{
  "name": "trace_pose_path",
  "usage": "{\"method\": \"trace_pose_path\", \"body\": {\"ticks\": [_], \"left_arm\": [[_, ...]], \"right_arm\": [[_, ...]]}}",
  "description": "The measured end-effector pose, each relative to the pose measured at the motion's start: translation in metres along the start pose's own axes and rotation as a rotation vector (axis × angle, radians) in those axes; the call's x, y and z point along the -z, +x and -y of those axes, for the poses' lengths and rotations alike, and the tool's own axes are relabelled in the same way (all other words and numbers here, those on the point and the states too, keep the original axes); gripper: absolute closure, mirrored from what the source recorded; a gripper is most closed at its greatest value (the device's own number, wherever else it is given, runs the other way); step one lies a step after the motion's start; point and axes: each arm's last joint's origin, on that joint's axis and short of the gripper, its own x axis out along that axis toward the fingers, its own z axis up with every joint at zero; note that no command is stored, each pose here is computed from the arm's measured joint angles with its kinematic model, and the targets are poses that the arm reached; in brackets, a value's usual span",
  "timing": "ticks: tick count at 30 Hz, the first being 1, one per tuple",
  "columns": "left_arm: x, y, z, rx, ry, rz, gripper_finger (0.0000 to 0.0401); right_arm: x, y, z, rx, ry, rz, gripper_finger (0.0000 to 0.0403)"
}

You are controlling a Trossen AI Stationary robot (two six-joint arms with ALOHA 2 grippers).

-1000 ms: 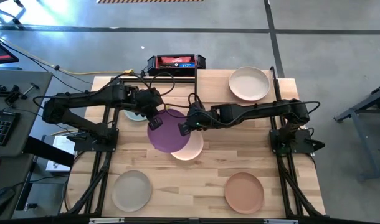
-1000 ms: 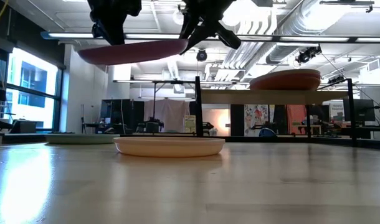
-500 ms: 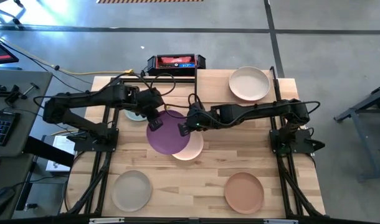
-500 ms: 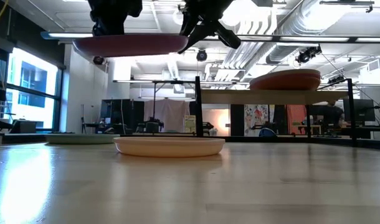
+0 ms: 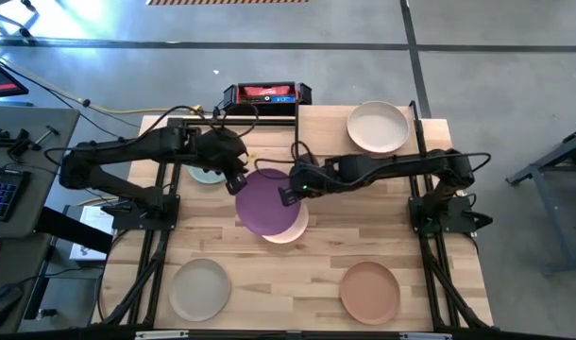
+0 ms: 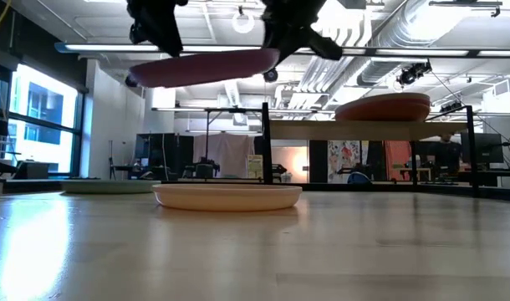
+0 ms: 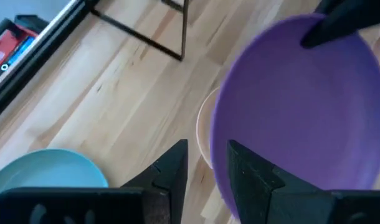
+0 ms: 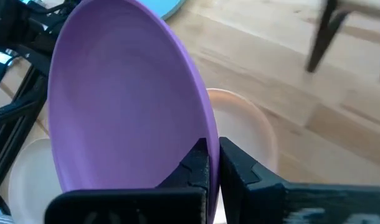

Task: Place and stack plates onto a shelf
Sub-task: Stack the purple plate on top of the white plate on the shelf

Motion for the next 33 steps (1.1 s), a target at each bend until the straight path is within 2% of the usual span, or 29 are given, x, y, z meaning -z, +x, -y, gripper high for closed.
{"method": "trace_pose_path", "body": {"ticks": [7, 15, 26, 33], "left_arm": [[-0.004, -0.015, -0.004, 0.002, 0.025, 0.108, 0.0302], [-0.005, -0.017, -0.013, -0.026, 0.040, 0.119, 0.0302], [-0.010, -0.015, -0.031, -0.080, -0.008, 0.125, 0.0302], [-0.012, -0.015, -0.039, -0.106, -0.042, 0.128, 0.0302]], "right_arm": [[-0.018, -0.041, 0.028, 0.076, 0.002, 0.006, 0.0403], [-0.044, -0.090, 0.068, 0.115, -0.007, 0.026, 0.0403], [-0.086, -0.160, 0.151, 0.106, 0.038, 0.085, 0.0403], [-0.105, -0.187, 0.203, 0.057, 0.084, 0.108, 0.0403]]}}
